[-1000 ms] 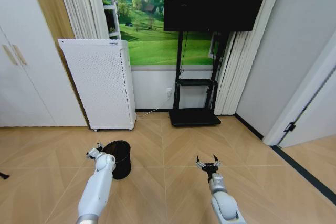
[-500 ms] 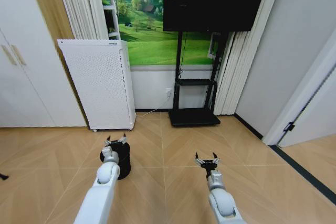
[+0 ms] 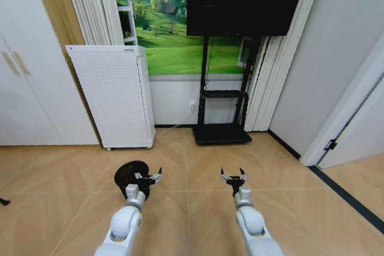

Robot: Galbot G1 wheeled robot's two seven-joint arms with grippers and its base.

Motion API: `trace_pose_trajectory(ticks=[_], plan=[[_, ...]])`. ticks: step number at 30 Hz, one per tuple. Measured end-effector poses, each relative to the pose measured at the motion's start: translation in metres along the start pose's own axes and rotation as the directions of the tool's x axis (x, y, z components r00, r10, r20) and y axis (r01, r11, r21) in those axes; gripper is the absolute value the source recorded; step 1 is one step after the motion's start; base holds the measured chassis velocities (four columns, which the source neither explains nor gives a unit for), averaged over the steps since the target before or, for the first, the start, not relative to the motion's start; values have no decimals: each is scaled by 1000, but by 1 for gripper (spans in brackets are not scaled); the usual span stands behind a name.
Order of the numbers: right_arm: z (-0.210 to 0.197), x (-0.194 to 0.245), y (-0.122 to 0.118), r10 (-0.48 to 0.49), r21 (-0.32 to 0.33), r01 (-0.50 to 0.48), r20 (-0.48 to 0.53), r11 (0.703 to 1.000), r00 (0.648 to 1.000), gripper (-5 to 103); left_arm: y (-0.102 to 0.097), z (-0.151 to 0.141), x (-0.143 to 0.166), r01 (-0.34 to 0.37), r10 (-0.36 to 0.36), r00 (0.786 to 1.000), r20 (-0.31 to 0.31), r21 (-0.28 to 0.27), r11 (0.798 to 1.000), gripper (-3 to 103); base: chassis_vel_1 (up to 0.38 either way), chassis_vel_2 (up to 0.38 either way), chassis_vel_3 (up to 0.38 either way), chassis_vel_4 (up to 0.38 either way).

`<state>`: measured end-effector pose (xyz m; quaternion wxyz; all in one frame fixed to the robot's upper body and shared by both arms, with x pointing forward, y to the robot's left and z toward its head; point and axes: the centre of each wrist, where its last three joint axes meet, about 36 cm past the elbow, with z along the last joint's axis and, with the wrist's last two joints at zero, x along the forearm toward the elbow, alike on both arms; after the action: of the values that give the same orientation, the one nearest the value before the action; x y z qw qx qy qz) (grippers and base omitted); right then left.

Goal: Pick up the trash bin and place the garbage on the floor into it.

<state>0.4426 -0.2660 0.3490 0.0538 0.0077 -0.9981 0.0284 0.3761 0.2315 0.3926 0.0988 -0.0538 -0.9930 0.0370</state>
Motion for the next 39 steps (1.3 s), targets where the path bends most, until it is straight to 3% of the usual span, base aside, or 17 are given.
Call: trace_pose_trajectory(ticks=[6, 12, 21, 39], plan=[[1, -12, -20, -82, -18, 82, 15, 996, 997, 100, 17, -7, 24, -1, 2, 1000, -25, 20, 1000, 100, 0, 0, 0, 0], [5, 6, -12, -85, -21, 85, 20, 996, 996, 100, 41, -14, 27, -1, 3, 999, -50, 32, 999, 100, 0, 0, 0, 0], [-4, 9, 1, -1, -5, 1, 16, 1000, 1000, 100, 43, -21, 8, 42, -41, 999, -17, 30, 999, 100, 0, 0, 0, 0], [-10, 9, 8, 6, -6, -6, 10, 1000, 1000, 100, 62, -32, 25, 73, -73, 997, -7, -1, 997, 100, 0, 0, 0, 0]])
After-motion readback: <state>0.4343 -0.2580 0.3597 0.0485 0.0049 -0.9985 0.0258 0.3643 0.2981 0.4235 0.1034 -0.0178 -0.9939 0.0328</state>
